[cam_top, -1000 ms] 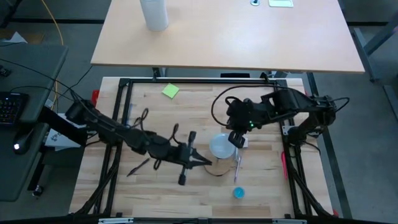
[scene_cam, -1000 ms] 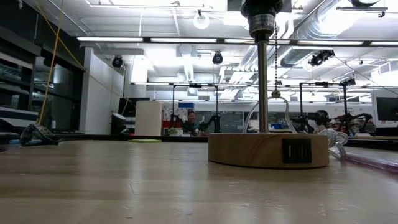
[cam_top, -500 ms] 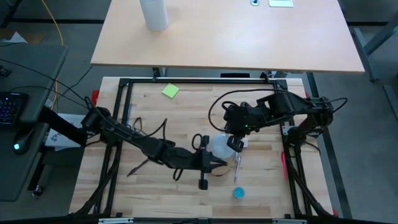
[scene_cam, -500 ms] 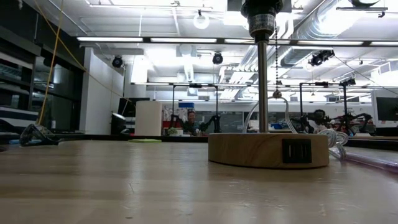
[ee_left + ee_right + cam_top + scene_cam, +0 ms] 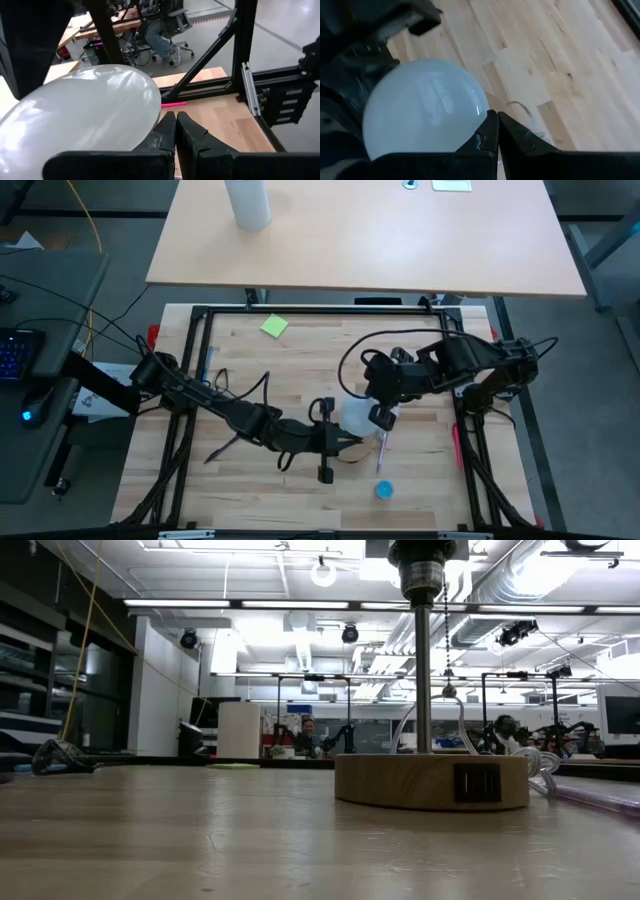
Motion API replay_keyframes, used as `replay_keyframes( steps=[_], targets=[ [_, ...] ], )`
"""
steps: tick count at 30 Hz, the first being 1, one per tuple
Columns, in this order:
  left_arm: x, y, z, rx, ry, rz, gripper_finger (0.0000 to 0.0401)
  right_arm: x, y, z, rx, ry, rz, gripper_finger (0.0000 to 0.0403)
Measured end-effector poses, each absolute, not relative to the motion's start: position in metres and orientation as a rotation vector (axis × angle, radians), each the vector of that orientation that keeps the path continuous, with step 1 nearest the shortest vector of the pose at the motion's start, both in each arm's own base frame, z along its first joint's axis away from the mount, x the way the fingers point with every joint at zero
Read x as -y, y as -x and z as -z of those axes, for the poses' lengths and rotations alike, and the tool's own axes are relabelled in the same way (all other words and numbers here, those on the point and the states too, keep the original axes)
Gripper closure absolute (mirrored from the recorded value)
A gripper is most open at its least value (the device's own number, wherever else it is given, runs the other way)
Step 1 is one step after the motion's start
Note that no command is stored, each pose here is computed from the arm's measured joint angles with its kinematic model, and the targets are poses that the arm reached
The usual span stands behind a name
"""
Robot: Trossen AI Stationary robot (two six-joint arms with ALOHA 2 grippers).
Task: Screw lightbulb
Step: Remove the lightbulb from the lamp
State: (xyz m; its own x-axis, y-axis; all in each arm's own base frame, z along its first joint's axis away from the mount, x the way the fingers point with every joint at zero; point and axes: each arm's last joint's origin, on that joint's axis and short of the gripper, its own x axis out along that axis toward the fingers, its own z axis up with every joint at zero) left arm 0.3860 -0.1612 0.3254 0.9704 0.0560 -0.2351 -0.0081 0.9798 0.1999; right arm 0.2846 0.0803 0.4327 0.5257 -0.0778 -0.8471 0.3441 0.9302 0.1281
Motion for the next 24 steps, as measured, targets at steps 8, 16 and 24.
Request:
replay_keyframes(
  steps=[8, 16, 24],
  targets=[
    [0.16, -0.383, -0.331, -0.233, -0.133, -0.027, 0.0401, -0.081, -0.283, -0.437, -0.951, -0.311, 0.289, 0.0403],
    [0.162, -0.377, -0.335, -0.241, -0.211, -0.01, 0.0401, -0.082, -0.285, -0.438, -0.916, -0.321, 0.308, 0.0403],
    [0.16, -0.372, -0.34, -0.247, -0.237, -0.013, 0.0401, -0.083, -0.284, -0.441, -0.91, -0.27, 0.228, 0.0403]
  ],
)
